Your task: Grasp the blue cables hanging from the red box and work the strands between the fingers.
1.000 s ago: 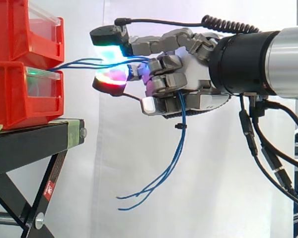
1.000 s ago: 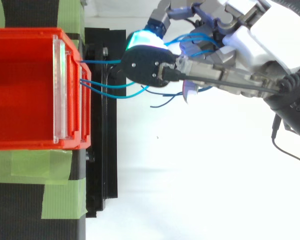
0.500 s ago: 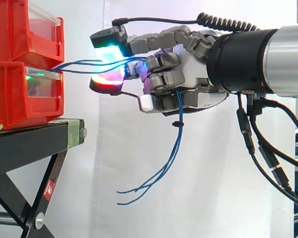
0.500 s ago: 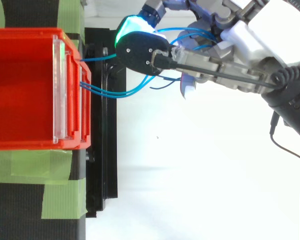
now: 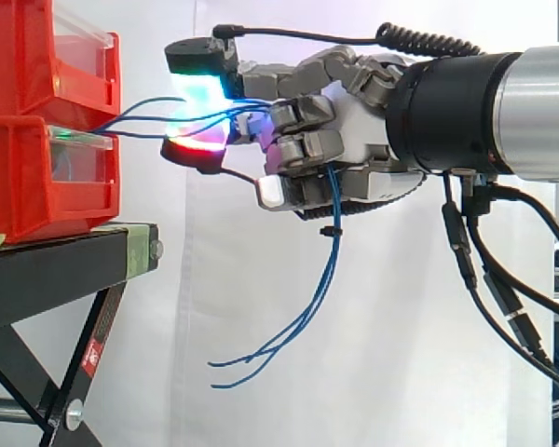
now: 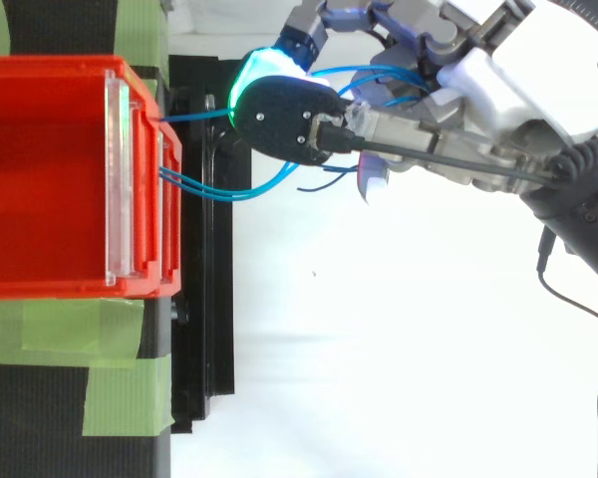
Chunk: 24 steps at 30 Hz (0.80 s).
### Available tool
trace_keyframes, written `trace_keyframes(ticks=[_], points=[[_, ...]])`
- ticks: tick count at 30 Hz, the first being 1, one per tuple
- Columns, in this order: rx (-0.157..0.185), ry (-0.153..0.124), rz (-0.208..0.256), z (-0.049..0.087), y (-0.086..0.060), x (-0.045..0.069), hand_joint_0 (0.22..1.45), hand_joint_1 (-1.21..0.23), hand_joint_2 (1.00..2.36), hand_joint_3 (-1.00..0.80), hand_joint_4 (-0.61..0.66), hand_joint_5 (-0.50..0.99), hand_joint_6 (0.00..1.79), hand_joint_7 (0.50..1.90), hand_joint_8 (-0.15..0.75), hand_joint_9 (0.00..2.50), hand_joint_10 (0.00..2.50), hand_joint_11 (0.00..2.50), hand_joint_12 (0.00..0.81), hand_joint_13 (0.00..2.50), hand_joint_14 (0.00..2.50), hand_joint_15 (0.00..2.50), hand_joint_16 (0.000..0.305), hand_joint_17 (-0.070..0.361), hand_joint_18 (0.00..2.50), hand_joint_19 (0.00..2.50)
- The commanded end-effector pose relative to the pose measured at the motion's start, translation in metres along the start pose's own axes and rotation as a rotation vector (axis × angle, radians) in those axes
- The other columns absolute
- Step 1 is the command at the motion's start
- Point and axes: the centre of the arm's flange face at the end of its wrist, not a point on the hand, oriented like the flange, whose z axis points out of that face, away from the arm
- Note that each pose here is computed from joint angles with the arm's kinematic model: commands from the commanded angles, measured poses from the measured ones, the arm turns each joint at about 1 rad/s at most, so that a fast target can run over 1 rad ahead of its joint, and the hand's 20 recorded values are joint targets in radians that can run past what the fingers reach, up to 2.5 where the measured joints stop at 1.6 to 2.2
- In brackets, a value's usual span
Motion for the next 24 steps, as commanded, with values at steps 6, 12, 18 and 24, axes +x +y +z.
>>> trace_keyframes(ticks=[6, 12, 18, 24], points=[[-0.003, 0.007, 0.011, -0.0006, 0.0014, 0.0015, 0.80, -0.59, 1.02, -0.50, 0.27, 0.07, 0.90, 1.13, 0.507, 1.64, 2.50, 2.50, 0.726, 1.98, 2.50, 1.78, 0.259, 0.194, 2.50, 0.61], [-0.001, 0.008, 0.008, -0.0006, 0.0004, 0.0017, 0.76, -0.59, 1.01, -0.67, 0.28, 0.07, 0.89, 1.13, 0.507, 1.64, 2.50, 2.50, 0.726, 1.98, 2.50, 1.78, 0.259, 0.194, 2.50, 0.61], [-0.001, 0.008, 0.006, -0.0009, -0.0003, 0.0014, 0.74, -0.59, 1.01, -0.70, 0.28, 0.07, 0.89, 1.13, 0.507, 1.64, 2.50, 2.50, 0.726, 1.98, 2.50, 1.78, 0.259, 0.194, 2.50, 0.61], [0.000, 0.005, 0.006, -0.0009, -0.0003, 0.0011, 0.78, -0.61, 1.01, -0.63, 0.29, 0.08, 0.89, 1.13, 0.507, 1.64, 2.50, 2.50, 0.726, 1.98, 2.50, 1.78, 0.259, 0.194, 2.50, 0.61]])
